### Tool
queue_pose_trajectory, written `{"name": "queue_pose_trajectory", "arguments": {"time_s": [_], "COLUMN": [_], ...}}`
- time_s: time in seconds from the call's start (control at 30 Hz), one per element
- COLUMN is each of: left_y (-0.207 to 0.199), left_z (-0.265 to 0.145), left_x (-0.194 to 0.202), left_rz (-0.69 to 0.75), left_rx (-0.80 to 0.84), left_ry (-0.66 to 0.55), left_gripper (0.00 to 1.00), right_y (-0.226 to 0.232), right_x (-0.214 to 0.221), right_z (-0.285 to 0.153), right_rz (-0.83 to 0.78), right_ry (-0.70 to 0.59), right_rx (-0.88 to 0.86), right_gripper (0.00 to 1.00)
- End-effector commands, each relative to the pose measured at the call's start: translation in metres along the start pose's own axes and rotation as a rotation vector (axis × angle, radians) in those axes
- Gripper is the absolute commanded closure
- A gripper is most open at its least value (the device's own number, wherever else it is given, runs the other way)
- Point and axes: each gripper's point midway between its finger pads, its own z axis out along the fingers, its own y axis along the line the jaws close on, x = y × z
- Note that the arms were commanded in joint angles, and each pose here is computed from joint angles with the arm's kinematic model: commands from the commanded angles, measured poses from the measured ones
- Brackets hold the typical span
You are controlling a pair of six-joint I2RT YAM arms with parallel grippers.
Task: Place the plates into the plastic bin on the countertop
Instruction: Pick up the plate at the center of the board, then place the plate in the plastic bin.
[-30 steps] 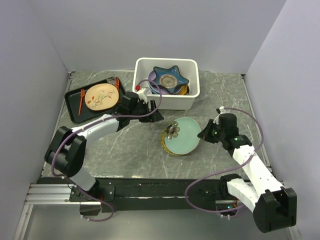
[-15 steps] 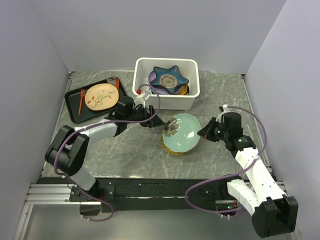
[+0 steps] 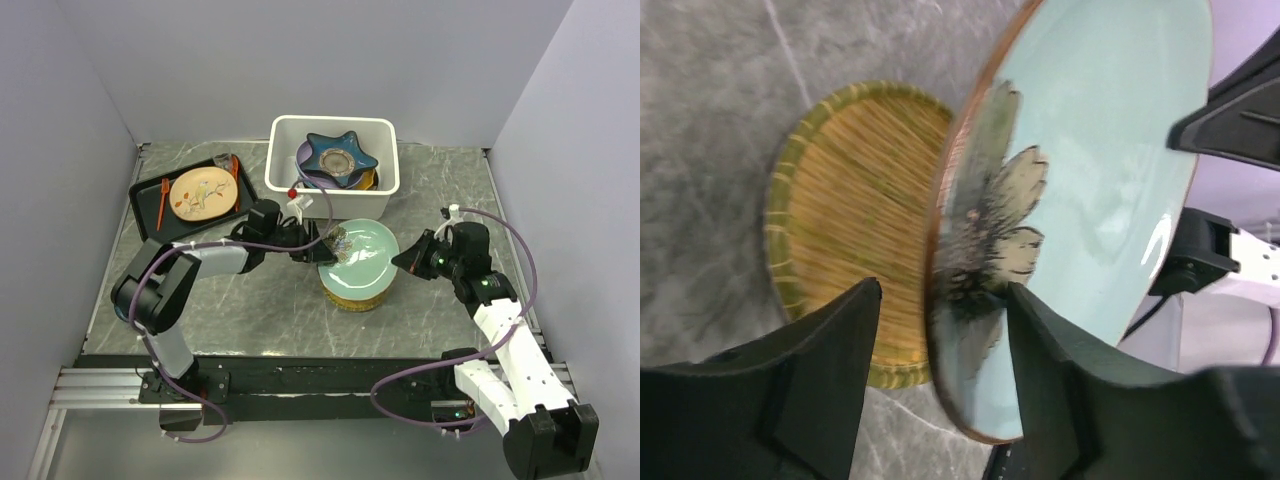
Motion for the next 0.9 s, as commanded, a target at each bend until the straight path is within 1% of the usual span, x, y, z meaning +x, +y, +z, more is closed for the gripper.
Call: {"name": "queue_pose_trajectory", "arguments": {"time_s": [0.0,0.03,0.1,0.13,0.17,0.2,0.23,0.27,0.3,0.37,0.4,0.47,0.5,0.57,0.6,0.67,0.77,0.87], "left_y": [-0.027,-0.027,-0.030,-0.032,-0.032,-0.033,-0.033,-0.033,-0.035,-0.037,-0.039,-0.041,-0.043,-0.046,-0.048,-0.049,-0.050,-0.051], "left_z": [0.007,0.008,0.008,0.009,0.009,0.009,0.009,0.009,0.008,0.006,0.005,0.004,0.003,0.001,0.000,-0.002,-0.005,-0.008], "left_x": [-0.017,-0.017,-0.017,-0.018,-0.018,-0.019,-0.019,-0.020,-0.022,-0.024,-0.025,-0.027,-0.029,-0.032,-0.035,-0.038,-0.043,-0.046], "left_rz": [0.059,0.056,0.054,0.055,0.051,0.052,0.052,0.053,0.059,0.063,0.067,0.067,0.072,0.074,0.079,0.081,0.077,0.076], "left_rx": [0.114,0.122,0.145,0.151,0.151,0.153,0.152,0.150,0.148,0.147,0.149,0.149,0.151,0.155,0.155,0.153,0.150,0.152], "left_ry": [-0.024,-0.023,-0.018,-0.015,-0.013,-0.013,-0.014,-0.016,-0.022,-0.030,-0.035,-0.042,-0.048,-0.057,-0.065,-0.075,-0.089,-0.095], "left_gripper": [0.45,0.55,0.70,0.88,0.97,0.99,0.99,0.99,0.99,0.99,0.99,0.99,0.99,0.99,0.99,0.99,0.99,0.99], "right_y": [0.058,0.058,0.055,0.055,0.054,0.051,0.050,0.049,0.048,0.045,0.043,0.041,0.039,0.037,0.036,0.035,0.032,0.028], "right_x": [-0.047,-0.047,-0.045,-0.044,-0.043,-0.041,-0.041,-0.040,-0.039,-0.039,-0.040,-0.039,-0.038,-0.038,-0.037,-0.037,-0.038,-0.038], "right_z": [-0.021,-0.021,-0.018,-0.017,-0.016,-0.014,-0.013,-0.012,-0.012,-0.011,-0.010,-0.009,-0.007,-0.005,-0.004,-0.004,-0.004,-0.003], "right_rz": [-0.066,-0.066,-0.065,-0.065,-0.063,-0.058,-0.061,-0.061,-0.062,-0.059,-0.057,-0.059,-0.059,-0.058,-0.058,-0.058,-0.059,-0.062], "right_ry": [-0.149,-0.149,-0.135,-0.130,-0.126,-0.118,-0.115,-0.114,-0.113,-0.120,-0.124,-0.120,-0.115,-0.110,-0.108,-0.107,-0.116,-0.122], "right_rx": [-0.199,-0.199,-0.198,-0.198,-0.195,-0.190,-0.187,-0.185,-0.184,-0.172,-0.165,-0.159,-0.152,-0.143,-0.141,-0.139,-0.127,-0.110], "right_gripper": [1.00,1.00,1.00,1.00,1.00,0.99,0.94,0.84,0.67,0.54,0.44,0.33,0.24,0.18,0.12,0.06,0.00,0.00]}}
